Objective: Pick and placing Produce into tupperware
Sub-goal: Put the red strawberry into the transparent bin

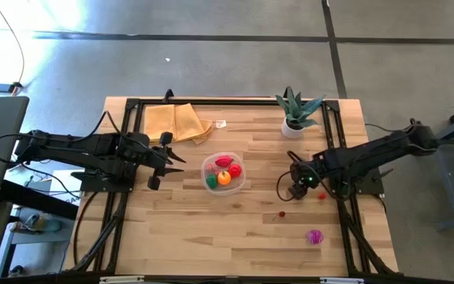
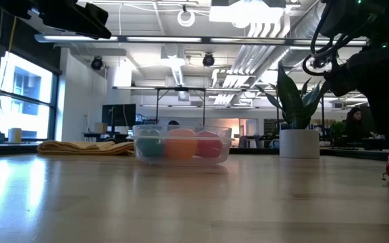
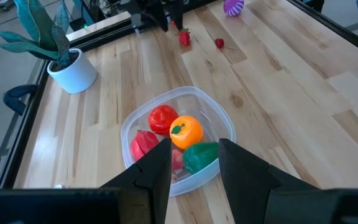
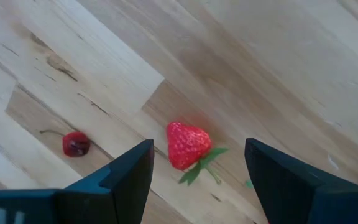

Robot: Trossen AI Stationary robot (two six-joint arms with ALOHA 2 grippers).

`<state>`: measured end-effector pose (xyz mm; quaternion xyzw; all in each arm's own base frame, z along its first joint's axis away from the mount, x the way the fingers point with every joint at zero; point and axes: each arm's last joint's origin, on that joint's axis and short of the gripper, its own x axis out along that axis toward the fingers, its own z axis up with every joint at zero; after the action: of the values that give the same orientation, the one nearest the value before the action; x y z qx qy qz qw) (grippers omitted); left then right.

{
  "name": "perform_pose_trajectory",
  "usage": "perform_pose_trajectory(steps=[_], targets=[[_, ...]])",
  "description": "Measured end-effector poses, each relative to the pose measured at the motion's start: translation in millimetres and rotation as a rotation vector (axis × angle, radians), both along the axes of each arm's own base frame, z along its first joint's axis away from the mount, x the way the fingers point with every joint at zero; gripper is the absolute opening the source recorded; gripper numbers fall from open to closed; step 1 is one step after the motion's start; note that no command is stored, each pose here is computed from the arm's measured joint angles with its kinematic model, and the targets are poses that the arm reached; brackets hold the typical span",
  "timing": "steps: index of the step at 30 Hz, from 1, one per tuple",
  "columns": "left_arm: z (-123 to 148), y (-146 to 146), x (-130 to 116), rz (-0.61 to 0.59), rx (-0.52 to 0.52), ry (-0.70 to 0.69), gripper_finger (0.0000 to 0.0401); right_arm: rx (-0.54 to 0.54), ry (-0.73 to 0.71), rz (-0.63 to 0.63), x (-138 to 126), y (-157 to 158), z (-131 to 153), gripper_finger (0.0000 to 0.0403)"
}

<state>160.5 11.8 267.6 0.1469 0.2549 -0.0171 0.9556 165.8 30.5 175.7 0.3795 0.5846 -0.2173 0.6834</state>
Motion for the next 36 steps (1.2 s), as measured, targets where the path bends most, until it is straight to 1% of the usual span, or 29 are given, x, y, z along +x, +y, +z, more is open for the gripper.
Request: perform_pose_trajectory(steps=[4, 9, 14, 20, 28, 31, 36], targets=[[-0.1, 0.0, 0.0, 0.0, 0.0, 0.001, 0.012, -0.007, 0.022, 0.028, 4.2, 4.4, -6.3, 0.0243], [-0.1, 0.0, 0.0, 0.0, 0.0, 0.001, 0.012, -0.026, 0.131, 0.063, 9.2, 9.1, -23.2, 0.0243], [0.0, 0.0, 0.0, 0.0, 0.0, 0.001, 0.012, -0.019, 0.132, 0.107, 20.1, 13.4, -36.4, 0.0243], [0.0, 0.0, 0.0, 0.0, 0.0, 0.0, 0.012, -0.02, 0.193, 0.117, 21.5, 13.9, -43.4, 0.0243], [0.0, 0.1, 0.0, 0.001, 0.0, 0.0, 0.012, -0.021, 0.205, 0.122, 20.3, 15.6, -44.7, 0.0243], [-0.1, 0.1, 0.0, 0.001, 0.0, 0.001, 0.012, -0.03, 0.212, 0.118, 19.0, 18.4, -44.9, 0.0235], [-0.1, 0.0, 0.0, 0.0, 0.0, 0.001, 0.012, -0.038, 0.221, 0.118, 17.6, 19.7, -45.3, 0.0208]])
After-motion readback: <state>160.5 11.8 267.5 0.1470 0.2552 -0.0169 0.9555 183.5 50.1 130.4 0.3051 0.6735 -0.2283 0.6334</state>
